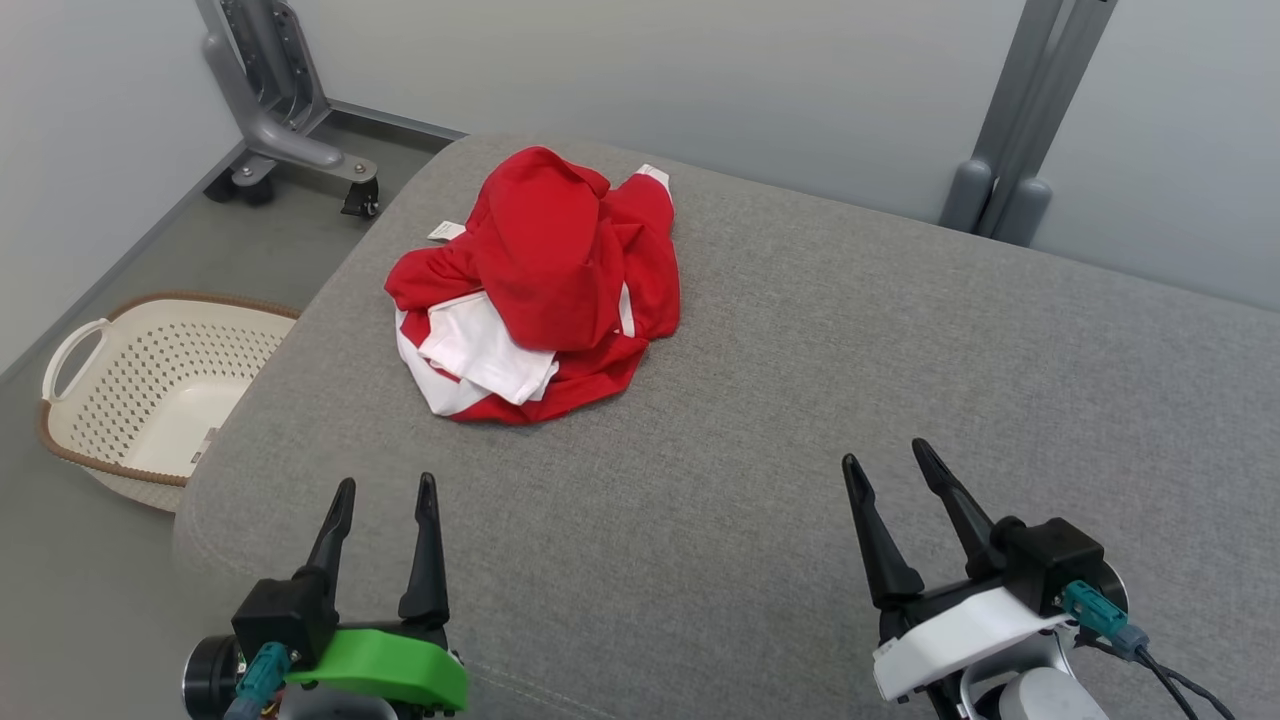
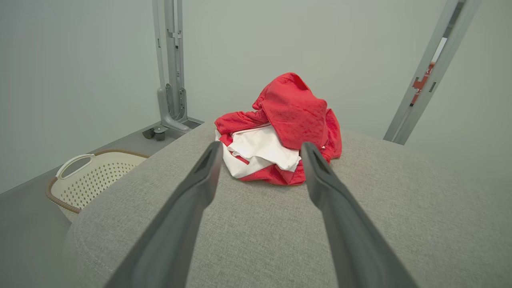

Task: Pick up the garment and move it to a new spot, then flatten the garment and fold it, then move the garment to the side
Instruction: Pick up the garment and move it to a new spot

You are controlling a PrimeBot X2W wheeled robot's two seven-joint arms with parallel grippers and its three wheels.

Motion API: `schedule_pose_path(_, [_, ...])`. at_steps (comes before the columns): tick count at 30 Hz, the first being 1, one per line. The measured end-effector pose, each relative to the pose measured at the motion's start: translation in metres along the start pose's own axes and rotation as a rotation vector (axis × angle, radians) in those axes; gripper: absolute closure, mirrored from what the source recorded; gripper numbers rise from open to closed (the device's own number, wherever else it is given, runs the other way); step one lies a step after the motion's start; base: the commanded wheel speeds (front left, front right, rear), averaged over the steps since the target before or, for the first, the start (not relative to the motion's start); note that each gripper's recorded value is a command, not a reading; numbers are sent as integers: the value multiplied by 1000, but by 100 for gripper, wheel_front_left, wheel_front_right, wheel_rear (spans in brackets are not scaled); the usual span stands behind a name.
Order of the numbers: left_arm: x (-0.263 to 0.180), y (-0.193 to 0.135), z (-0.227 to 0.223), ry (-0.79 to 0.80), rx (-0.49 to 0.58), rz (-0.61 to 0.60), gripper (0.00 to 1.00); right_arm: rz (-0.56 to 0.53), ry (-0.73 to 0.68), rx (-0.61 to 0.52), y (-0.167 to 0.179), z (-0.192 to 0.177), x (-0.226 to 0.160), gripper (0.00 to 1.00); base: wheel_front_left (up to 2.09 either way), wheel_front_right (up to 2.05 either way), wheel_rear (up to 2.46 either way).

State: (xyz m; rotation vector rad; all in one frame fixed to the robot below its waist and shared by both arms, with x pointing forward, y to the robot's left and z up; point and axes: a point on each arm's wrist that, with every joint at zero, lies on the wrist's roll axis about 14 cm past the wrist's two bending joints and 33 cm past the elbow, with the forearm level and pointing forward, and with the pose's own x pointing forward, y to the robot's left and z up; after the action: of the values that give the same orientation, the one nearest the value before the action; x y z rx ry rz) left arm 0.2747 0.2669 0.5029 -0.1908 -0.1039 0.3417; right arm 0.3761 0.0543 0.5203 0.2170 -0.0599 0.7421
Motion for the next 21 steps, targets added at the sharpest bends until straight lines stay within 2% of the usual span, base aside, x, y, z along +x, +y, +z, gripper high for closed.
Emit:
schedule_pose_path(16, [8, 3, 2, -3, 6, 27, 0, -22, 16, -16, -9, -6, -2, 0, 0, 0, 0])
schedule_pose_path(21, [35, 7, 3, 2, 95, 29, 0, -58, 1, -40, -30, -5, 7, 0, 0, 0, 0])
